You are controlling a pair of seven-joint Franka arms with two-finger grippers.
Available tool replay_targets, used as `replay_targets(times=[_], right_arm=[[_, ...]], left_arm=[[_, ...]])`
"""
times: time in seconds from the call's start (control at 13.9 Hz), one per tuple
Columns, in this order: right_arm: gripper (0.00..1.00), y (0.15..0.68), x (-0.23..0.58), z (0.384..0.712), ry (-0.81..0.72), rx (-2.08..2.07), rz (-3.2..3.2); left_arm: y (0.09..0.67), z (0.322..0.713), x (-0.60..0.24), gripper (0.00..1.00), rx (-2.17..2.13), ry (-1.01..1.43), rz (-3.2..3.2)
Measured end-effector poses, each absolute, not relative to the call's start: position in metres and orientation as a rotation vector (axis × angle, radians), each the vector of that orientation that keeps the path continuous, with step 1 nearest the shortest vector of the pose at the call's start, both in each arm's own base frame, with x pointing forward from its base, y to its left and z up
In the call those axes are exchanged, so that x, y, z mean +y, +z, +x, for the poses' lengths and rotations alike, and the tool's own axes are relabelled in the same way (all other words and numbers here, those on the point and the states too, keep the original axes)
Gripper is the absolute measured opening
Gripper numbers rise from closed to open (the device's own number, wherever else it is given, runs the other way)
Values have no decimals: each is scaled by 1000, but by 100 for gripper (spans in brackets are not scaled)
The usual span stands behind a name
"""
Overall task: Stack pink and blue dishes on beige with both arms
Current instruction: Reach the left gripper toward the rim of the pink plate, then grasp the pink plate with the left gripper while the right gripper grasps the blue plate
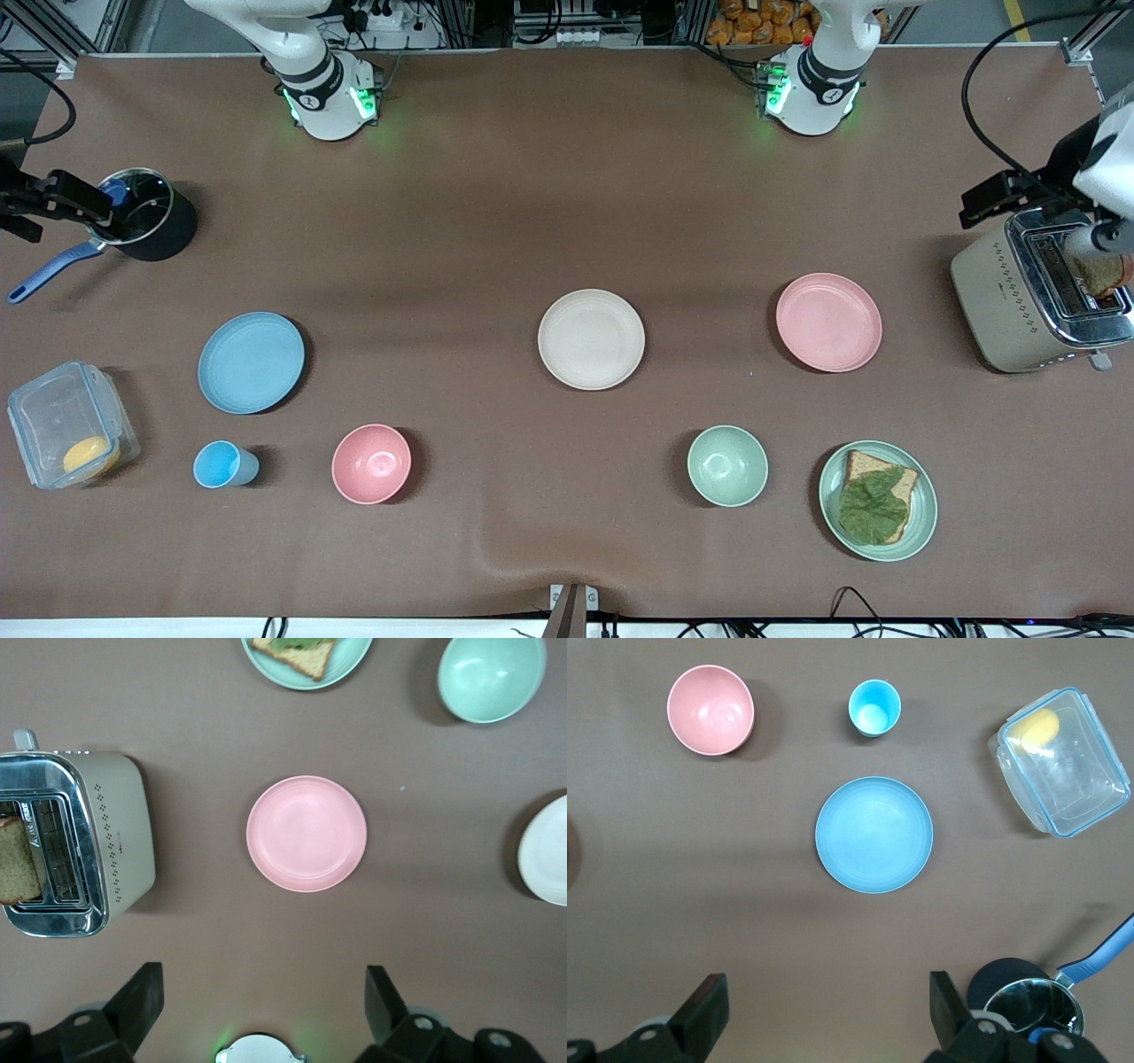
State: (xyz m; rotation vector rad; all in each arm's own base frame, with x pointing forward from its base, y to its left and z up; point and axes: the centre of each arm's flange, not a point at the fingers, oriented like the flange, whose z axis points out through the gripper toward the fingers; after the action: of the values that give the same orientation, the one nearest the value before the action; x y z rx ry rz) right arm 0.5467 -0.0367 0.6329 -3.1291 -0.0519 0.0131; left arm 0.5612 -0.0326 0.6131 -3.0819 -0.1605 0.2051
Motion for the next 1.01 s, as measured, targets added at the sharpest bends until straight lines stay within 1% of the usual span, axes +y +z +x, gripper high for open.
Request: replay_targets(times=[0.22, 0.43, 0.72, 0.86, 1.01], right_arm=[[100, 633, -37, 546, 13, -53, -3129], [100, 633, -37, 546, 14, -52, -3129], [100, 625, -44, 548, 29, -16, -3128], [100, 596, -64, 555, 90, 42, -3123], [100, 546, -83, 571, 195, 89, -3110]], left_arm=[[532, 592, -14, 100, -195, 299, -3070], [440, 599, 9, 100, -242, 239, -3081], [340, 575, 36, 100, -295, 46, -3106], [299, 556, 41, 100, -304, 9, -3114], [266, 543, 43, 100, -311, 38, -3119]])
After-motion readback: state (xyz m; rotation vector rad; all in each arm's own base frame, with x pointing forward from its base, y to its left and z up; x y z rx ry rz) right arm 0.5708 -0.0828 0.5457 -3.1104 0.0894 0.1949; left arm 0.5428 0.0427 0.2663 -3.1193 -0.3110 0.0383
